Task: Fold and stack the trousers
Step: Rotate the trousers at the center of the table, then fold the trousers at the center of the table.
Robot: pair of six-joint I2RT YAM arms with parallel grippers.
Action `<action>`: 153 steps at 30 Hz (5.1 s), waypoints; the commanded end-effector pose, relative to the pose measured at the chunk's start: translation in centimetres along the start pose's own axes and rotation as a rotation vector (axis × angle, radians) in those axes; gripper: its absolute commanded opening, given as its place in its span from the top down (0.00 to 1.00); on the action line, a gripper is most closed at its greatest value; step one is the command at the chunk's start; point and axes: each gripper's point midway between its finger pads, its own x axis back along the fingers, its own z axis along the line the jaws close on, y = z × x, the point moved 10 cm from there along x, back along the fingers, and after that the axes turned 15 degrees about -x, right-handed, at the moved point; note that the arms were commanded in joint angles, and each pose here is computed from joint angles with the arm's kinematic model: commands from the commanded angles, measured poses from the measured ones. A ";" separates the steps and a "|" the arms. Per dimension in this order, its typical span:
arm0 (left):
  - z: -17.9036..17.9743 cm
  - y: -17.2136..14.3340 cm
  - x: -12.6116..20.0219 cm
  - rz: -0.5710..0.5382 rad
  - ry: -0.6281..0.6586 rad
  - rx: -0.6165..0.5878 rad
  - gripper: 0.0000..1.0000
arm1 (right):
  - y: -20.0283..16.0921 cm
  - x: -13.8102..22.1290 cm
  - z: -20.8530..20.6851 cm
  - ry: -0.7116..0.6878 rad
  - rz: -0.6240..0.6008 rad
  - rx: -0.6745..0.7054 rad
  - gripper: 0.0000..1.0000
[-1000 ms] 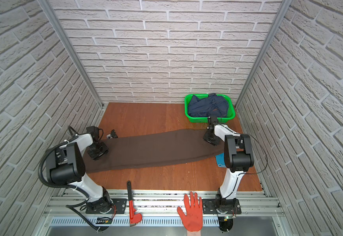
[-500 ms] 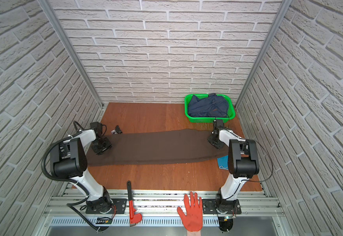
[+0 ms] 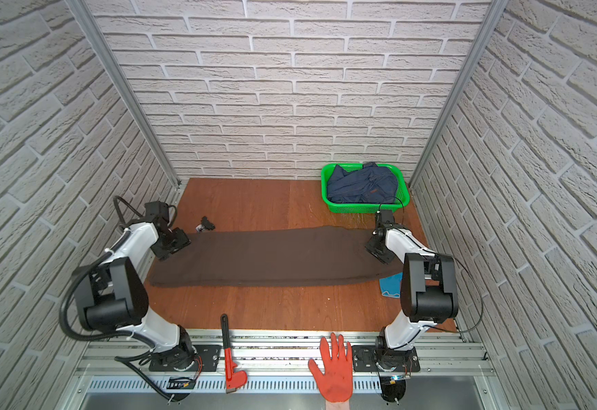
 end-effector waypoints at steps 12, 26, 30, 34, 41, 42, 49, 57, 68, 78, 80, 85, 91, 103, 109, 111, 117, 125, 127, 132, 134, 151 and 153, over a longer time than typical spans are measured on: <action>5.3 -0.1 1.1 -0.084 0.007 -0.028 0.26 | -9.3 4.6 7.2 0.264 0.042 0.483 0.60; 7.8 -1.7 -4.2 0.108 0.005 -0.094 0.24 | -15.7 1.2 8.5 0.219 0.142 0.615 0.61; 8.3 -2.2 -5.1 0.147 -0.016 -0.094 0.24 | -16.4 0.9 8.6 0.211 0.145 0.625 0.61; 8.8 -2.5 -6.0 0.166 -0.062 -0.078 0.26 | -16.5 0.8 8.6 0.205 0.144 0.623 0.61; 9.7 -3.3 -7.3 0.197 -0.101 -0.025 0.28 | -16.7 0.6 8.5 0.214 0.142 0.610 0.62; 9.7 -3.4 -7.4 0.200 -0.094 -0.026 0.28 | -16.7 0.6 8.4 0.213 0.143 0.609 0.62; 9.8 -4.5 -8.5 0.267 -0.091 -0.018 0.33 | -16.8 0.5 8.3 0.204 0.142 0.618 0.62; 9.8 -5.6 -9.2 0.344 -0.090 -0.012 0.44 | -16.7 0.8 8.6 0.213 0.137 0.615 0.62; 9.7 -4.9 -7.9 0.272 -0.101 -0.013 0.84 | -16.6 1.1 8.4 0.218 0.129 0.624 0.62; 8.9 -2.7 -3.3 0.027 -0.108 -0.025 1.00 | -16.3 2.4 8.6 0.244 0.119 0.620 0.62; 8.3 -2.4 -2.3 -0.033 -0.114 -0.045 1.00 | -16.4 2.4 8.6 0.246 0.122 0.618 0.62; 7.4 -2.1 -0.7 -0.078 -0.116 -0.087 1.00 | -16.6 2.2 8.8 0.246 0.129 0.612 0.62; 6.2 -1.9 0.9 -0.127 -0.139 -0.137 1.00 | -17.2 1.9 9.4 0.254 0.140 0.616 0.62; -1.7 -3.0 6.0 -0.274 -0.298 -0.443 1.00 | -18.1 2.7 10.4 0.280 0.145 0.626 0.62; -6.8 -4.8 7.9 -0.309 -0.363 -0.567 1.00 | -18.1 3.1 10.5 0.288 0.141 0.624 0.62; -8.7 -5.6 8.4 -0.321 -0.368 -0.594 1.00 | -17.9 3.4 10.4 0.291 0.133 0.625 0.62; -14.3 -8.0 8.7 -0.351 -0.415 -0.617 1.00 | -17.4 4.5 10.1 0.295 0.099 0.628 0.62; -22.4 -12.5 7.0 -0.377 -0.412 -0.678 1.00 | -15.5 6.4 9.0 0.311 0.047 0.595 0.62; -24.0 -13.4 6.2 -0.396 -0.399 -0.677 1.00 | -15.0 7.0 8.7 0.319 0.030 0.588 0.62; -27.8 -15.2 4.2 -0.412 -0.355 -0.668 1.00 | -13.8 7.9 7.7 0.323 0.007 0.574 0.62; -29.0 -16.0 3.8 -0.417 -0.357 -0.678 1.00 | -13.4 8.2 7.4 0.324 0.001 0.570 0.62; -30.8 -18.4 5.6 -0.337 -0.401 -0.747 1.00 | -12.5 9.2 6.6 0.345 -0.023 0.546 0.62; -31.4 -18.8 5.3 -0.307 -0.401 -0.758 1.00 | -12.4 9.3 6.6 0.345 -0.024 0.542 0.62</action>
